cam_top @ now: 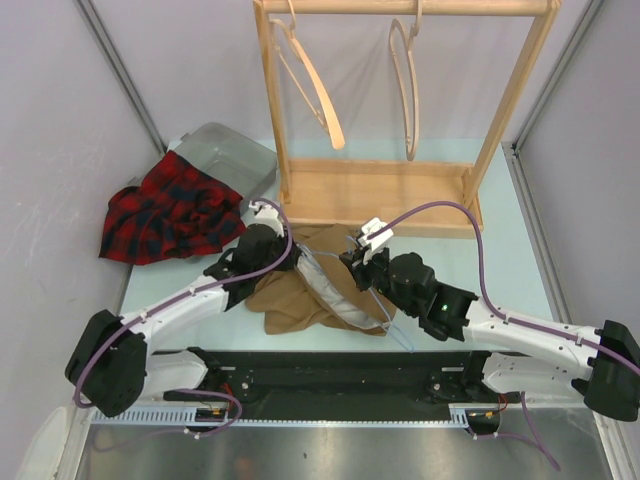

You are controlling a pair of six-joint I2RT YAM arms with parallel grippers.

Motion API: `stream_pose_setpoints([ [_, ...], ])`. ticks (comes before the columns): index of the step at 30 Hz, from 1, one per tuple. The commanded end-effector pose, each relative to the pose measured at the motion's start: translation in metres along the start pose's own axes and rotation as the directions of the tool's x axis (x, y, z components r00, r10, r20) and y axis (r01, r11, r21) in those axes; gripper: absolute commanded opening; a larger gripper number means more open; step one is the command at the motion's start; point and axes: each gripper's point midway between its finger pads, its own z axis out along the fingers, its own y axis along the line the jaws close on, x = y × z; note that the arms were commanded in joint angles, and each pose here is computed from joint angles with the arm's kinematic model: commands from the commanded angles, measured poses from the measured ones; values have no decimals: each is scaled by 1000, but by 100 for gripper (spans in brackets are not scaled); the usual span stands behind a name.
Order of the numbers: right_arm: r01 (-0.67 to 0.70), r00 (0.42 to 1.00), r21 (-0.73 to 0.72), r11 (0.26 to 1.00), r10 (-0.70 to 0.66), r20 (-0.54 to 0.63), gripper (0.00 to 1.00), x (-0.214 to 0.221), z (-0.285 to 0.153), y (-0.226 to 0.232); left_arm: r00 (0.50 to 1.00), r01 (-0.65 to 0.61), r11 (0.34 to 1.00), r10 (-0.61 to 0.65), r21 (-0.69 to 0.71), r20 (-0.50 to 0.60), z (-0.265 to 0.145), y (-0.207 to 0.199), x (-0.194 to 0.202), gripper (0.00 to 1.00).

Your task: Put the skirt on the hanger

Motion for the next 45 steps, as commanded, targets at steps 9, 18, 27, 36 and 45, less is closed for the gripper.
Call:
stream_pose_setpoints([
  [9, -43, 995, 5, 999, 42, 85, 0, -27, 0, 1, 1000, 4, 1000, -4, -17, 1, 15, 5, 8, 28],
  [18, -28, 997, -43, 999, 31, 70, 0, -35, -8, 8, 998, -28, 1000, 27, 9, 50, 4, -6, -20, 0],
  [27, -43, 991, -124, 991, 58, 117, 0, -55, -20, 20, 992, -92, 994, 86, 61, 95, -30, -20, -51, 0],
  [36, -35, 985, -153, 988, 60, 162, 0, -72, -31, 24, 987, -92, 996, 90, 11, 132, -35, -17, -72, 0],
  [45, -10, 984, -202, 979, 46, 173, 0, -83, -39, 32, 985, -87, 996, 87, -7, 149, -35, -16, -88, 0],
])
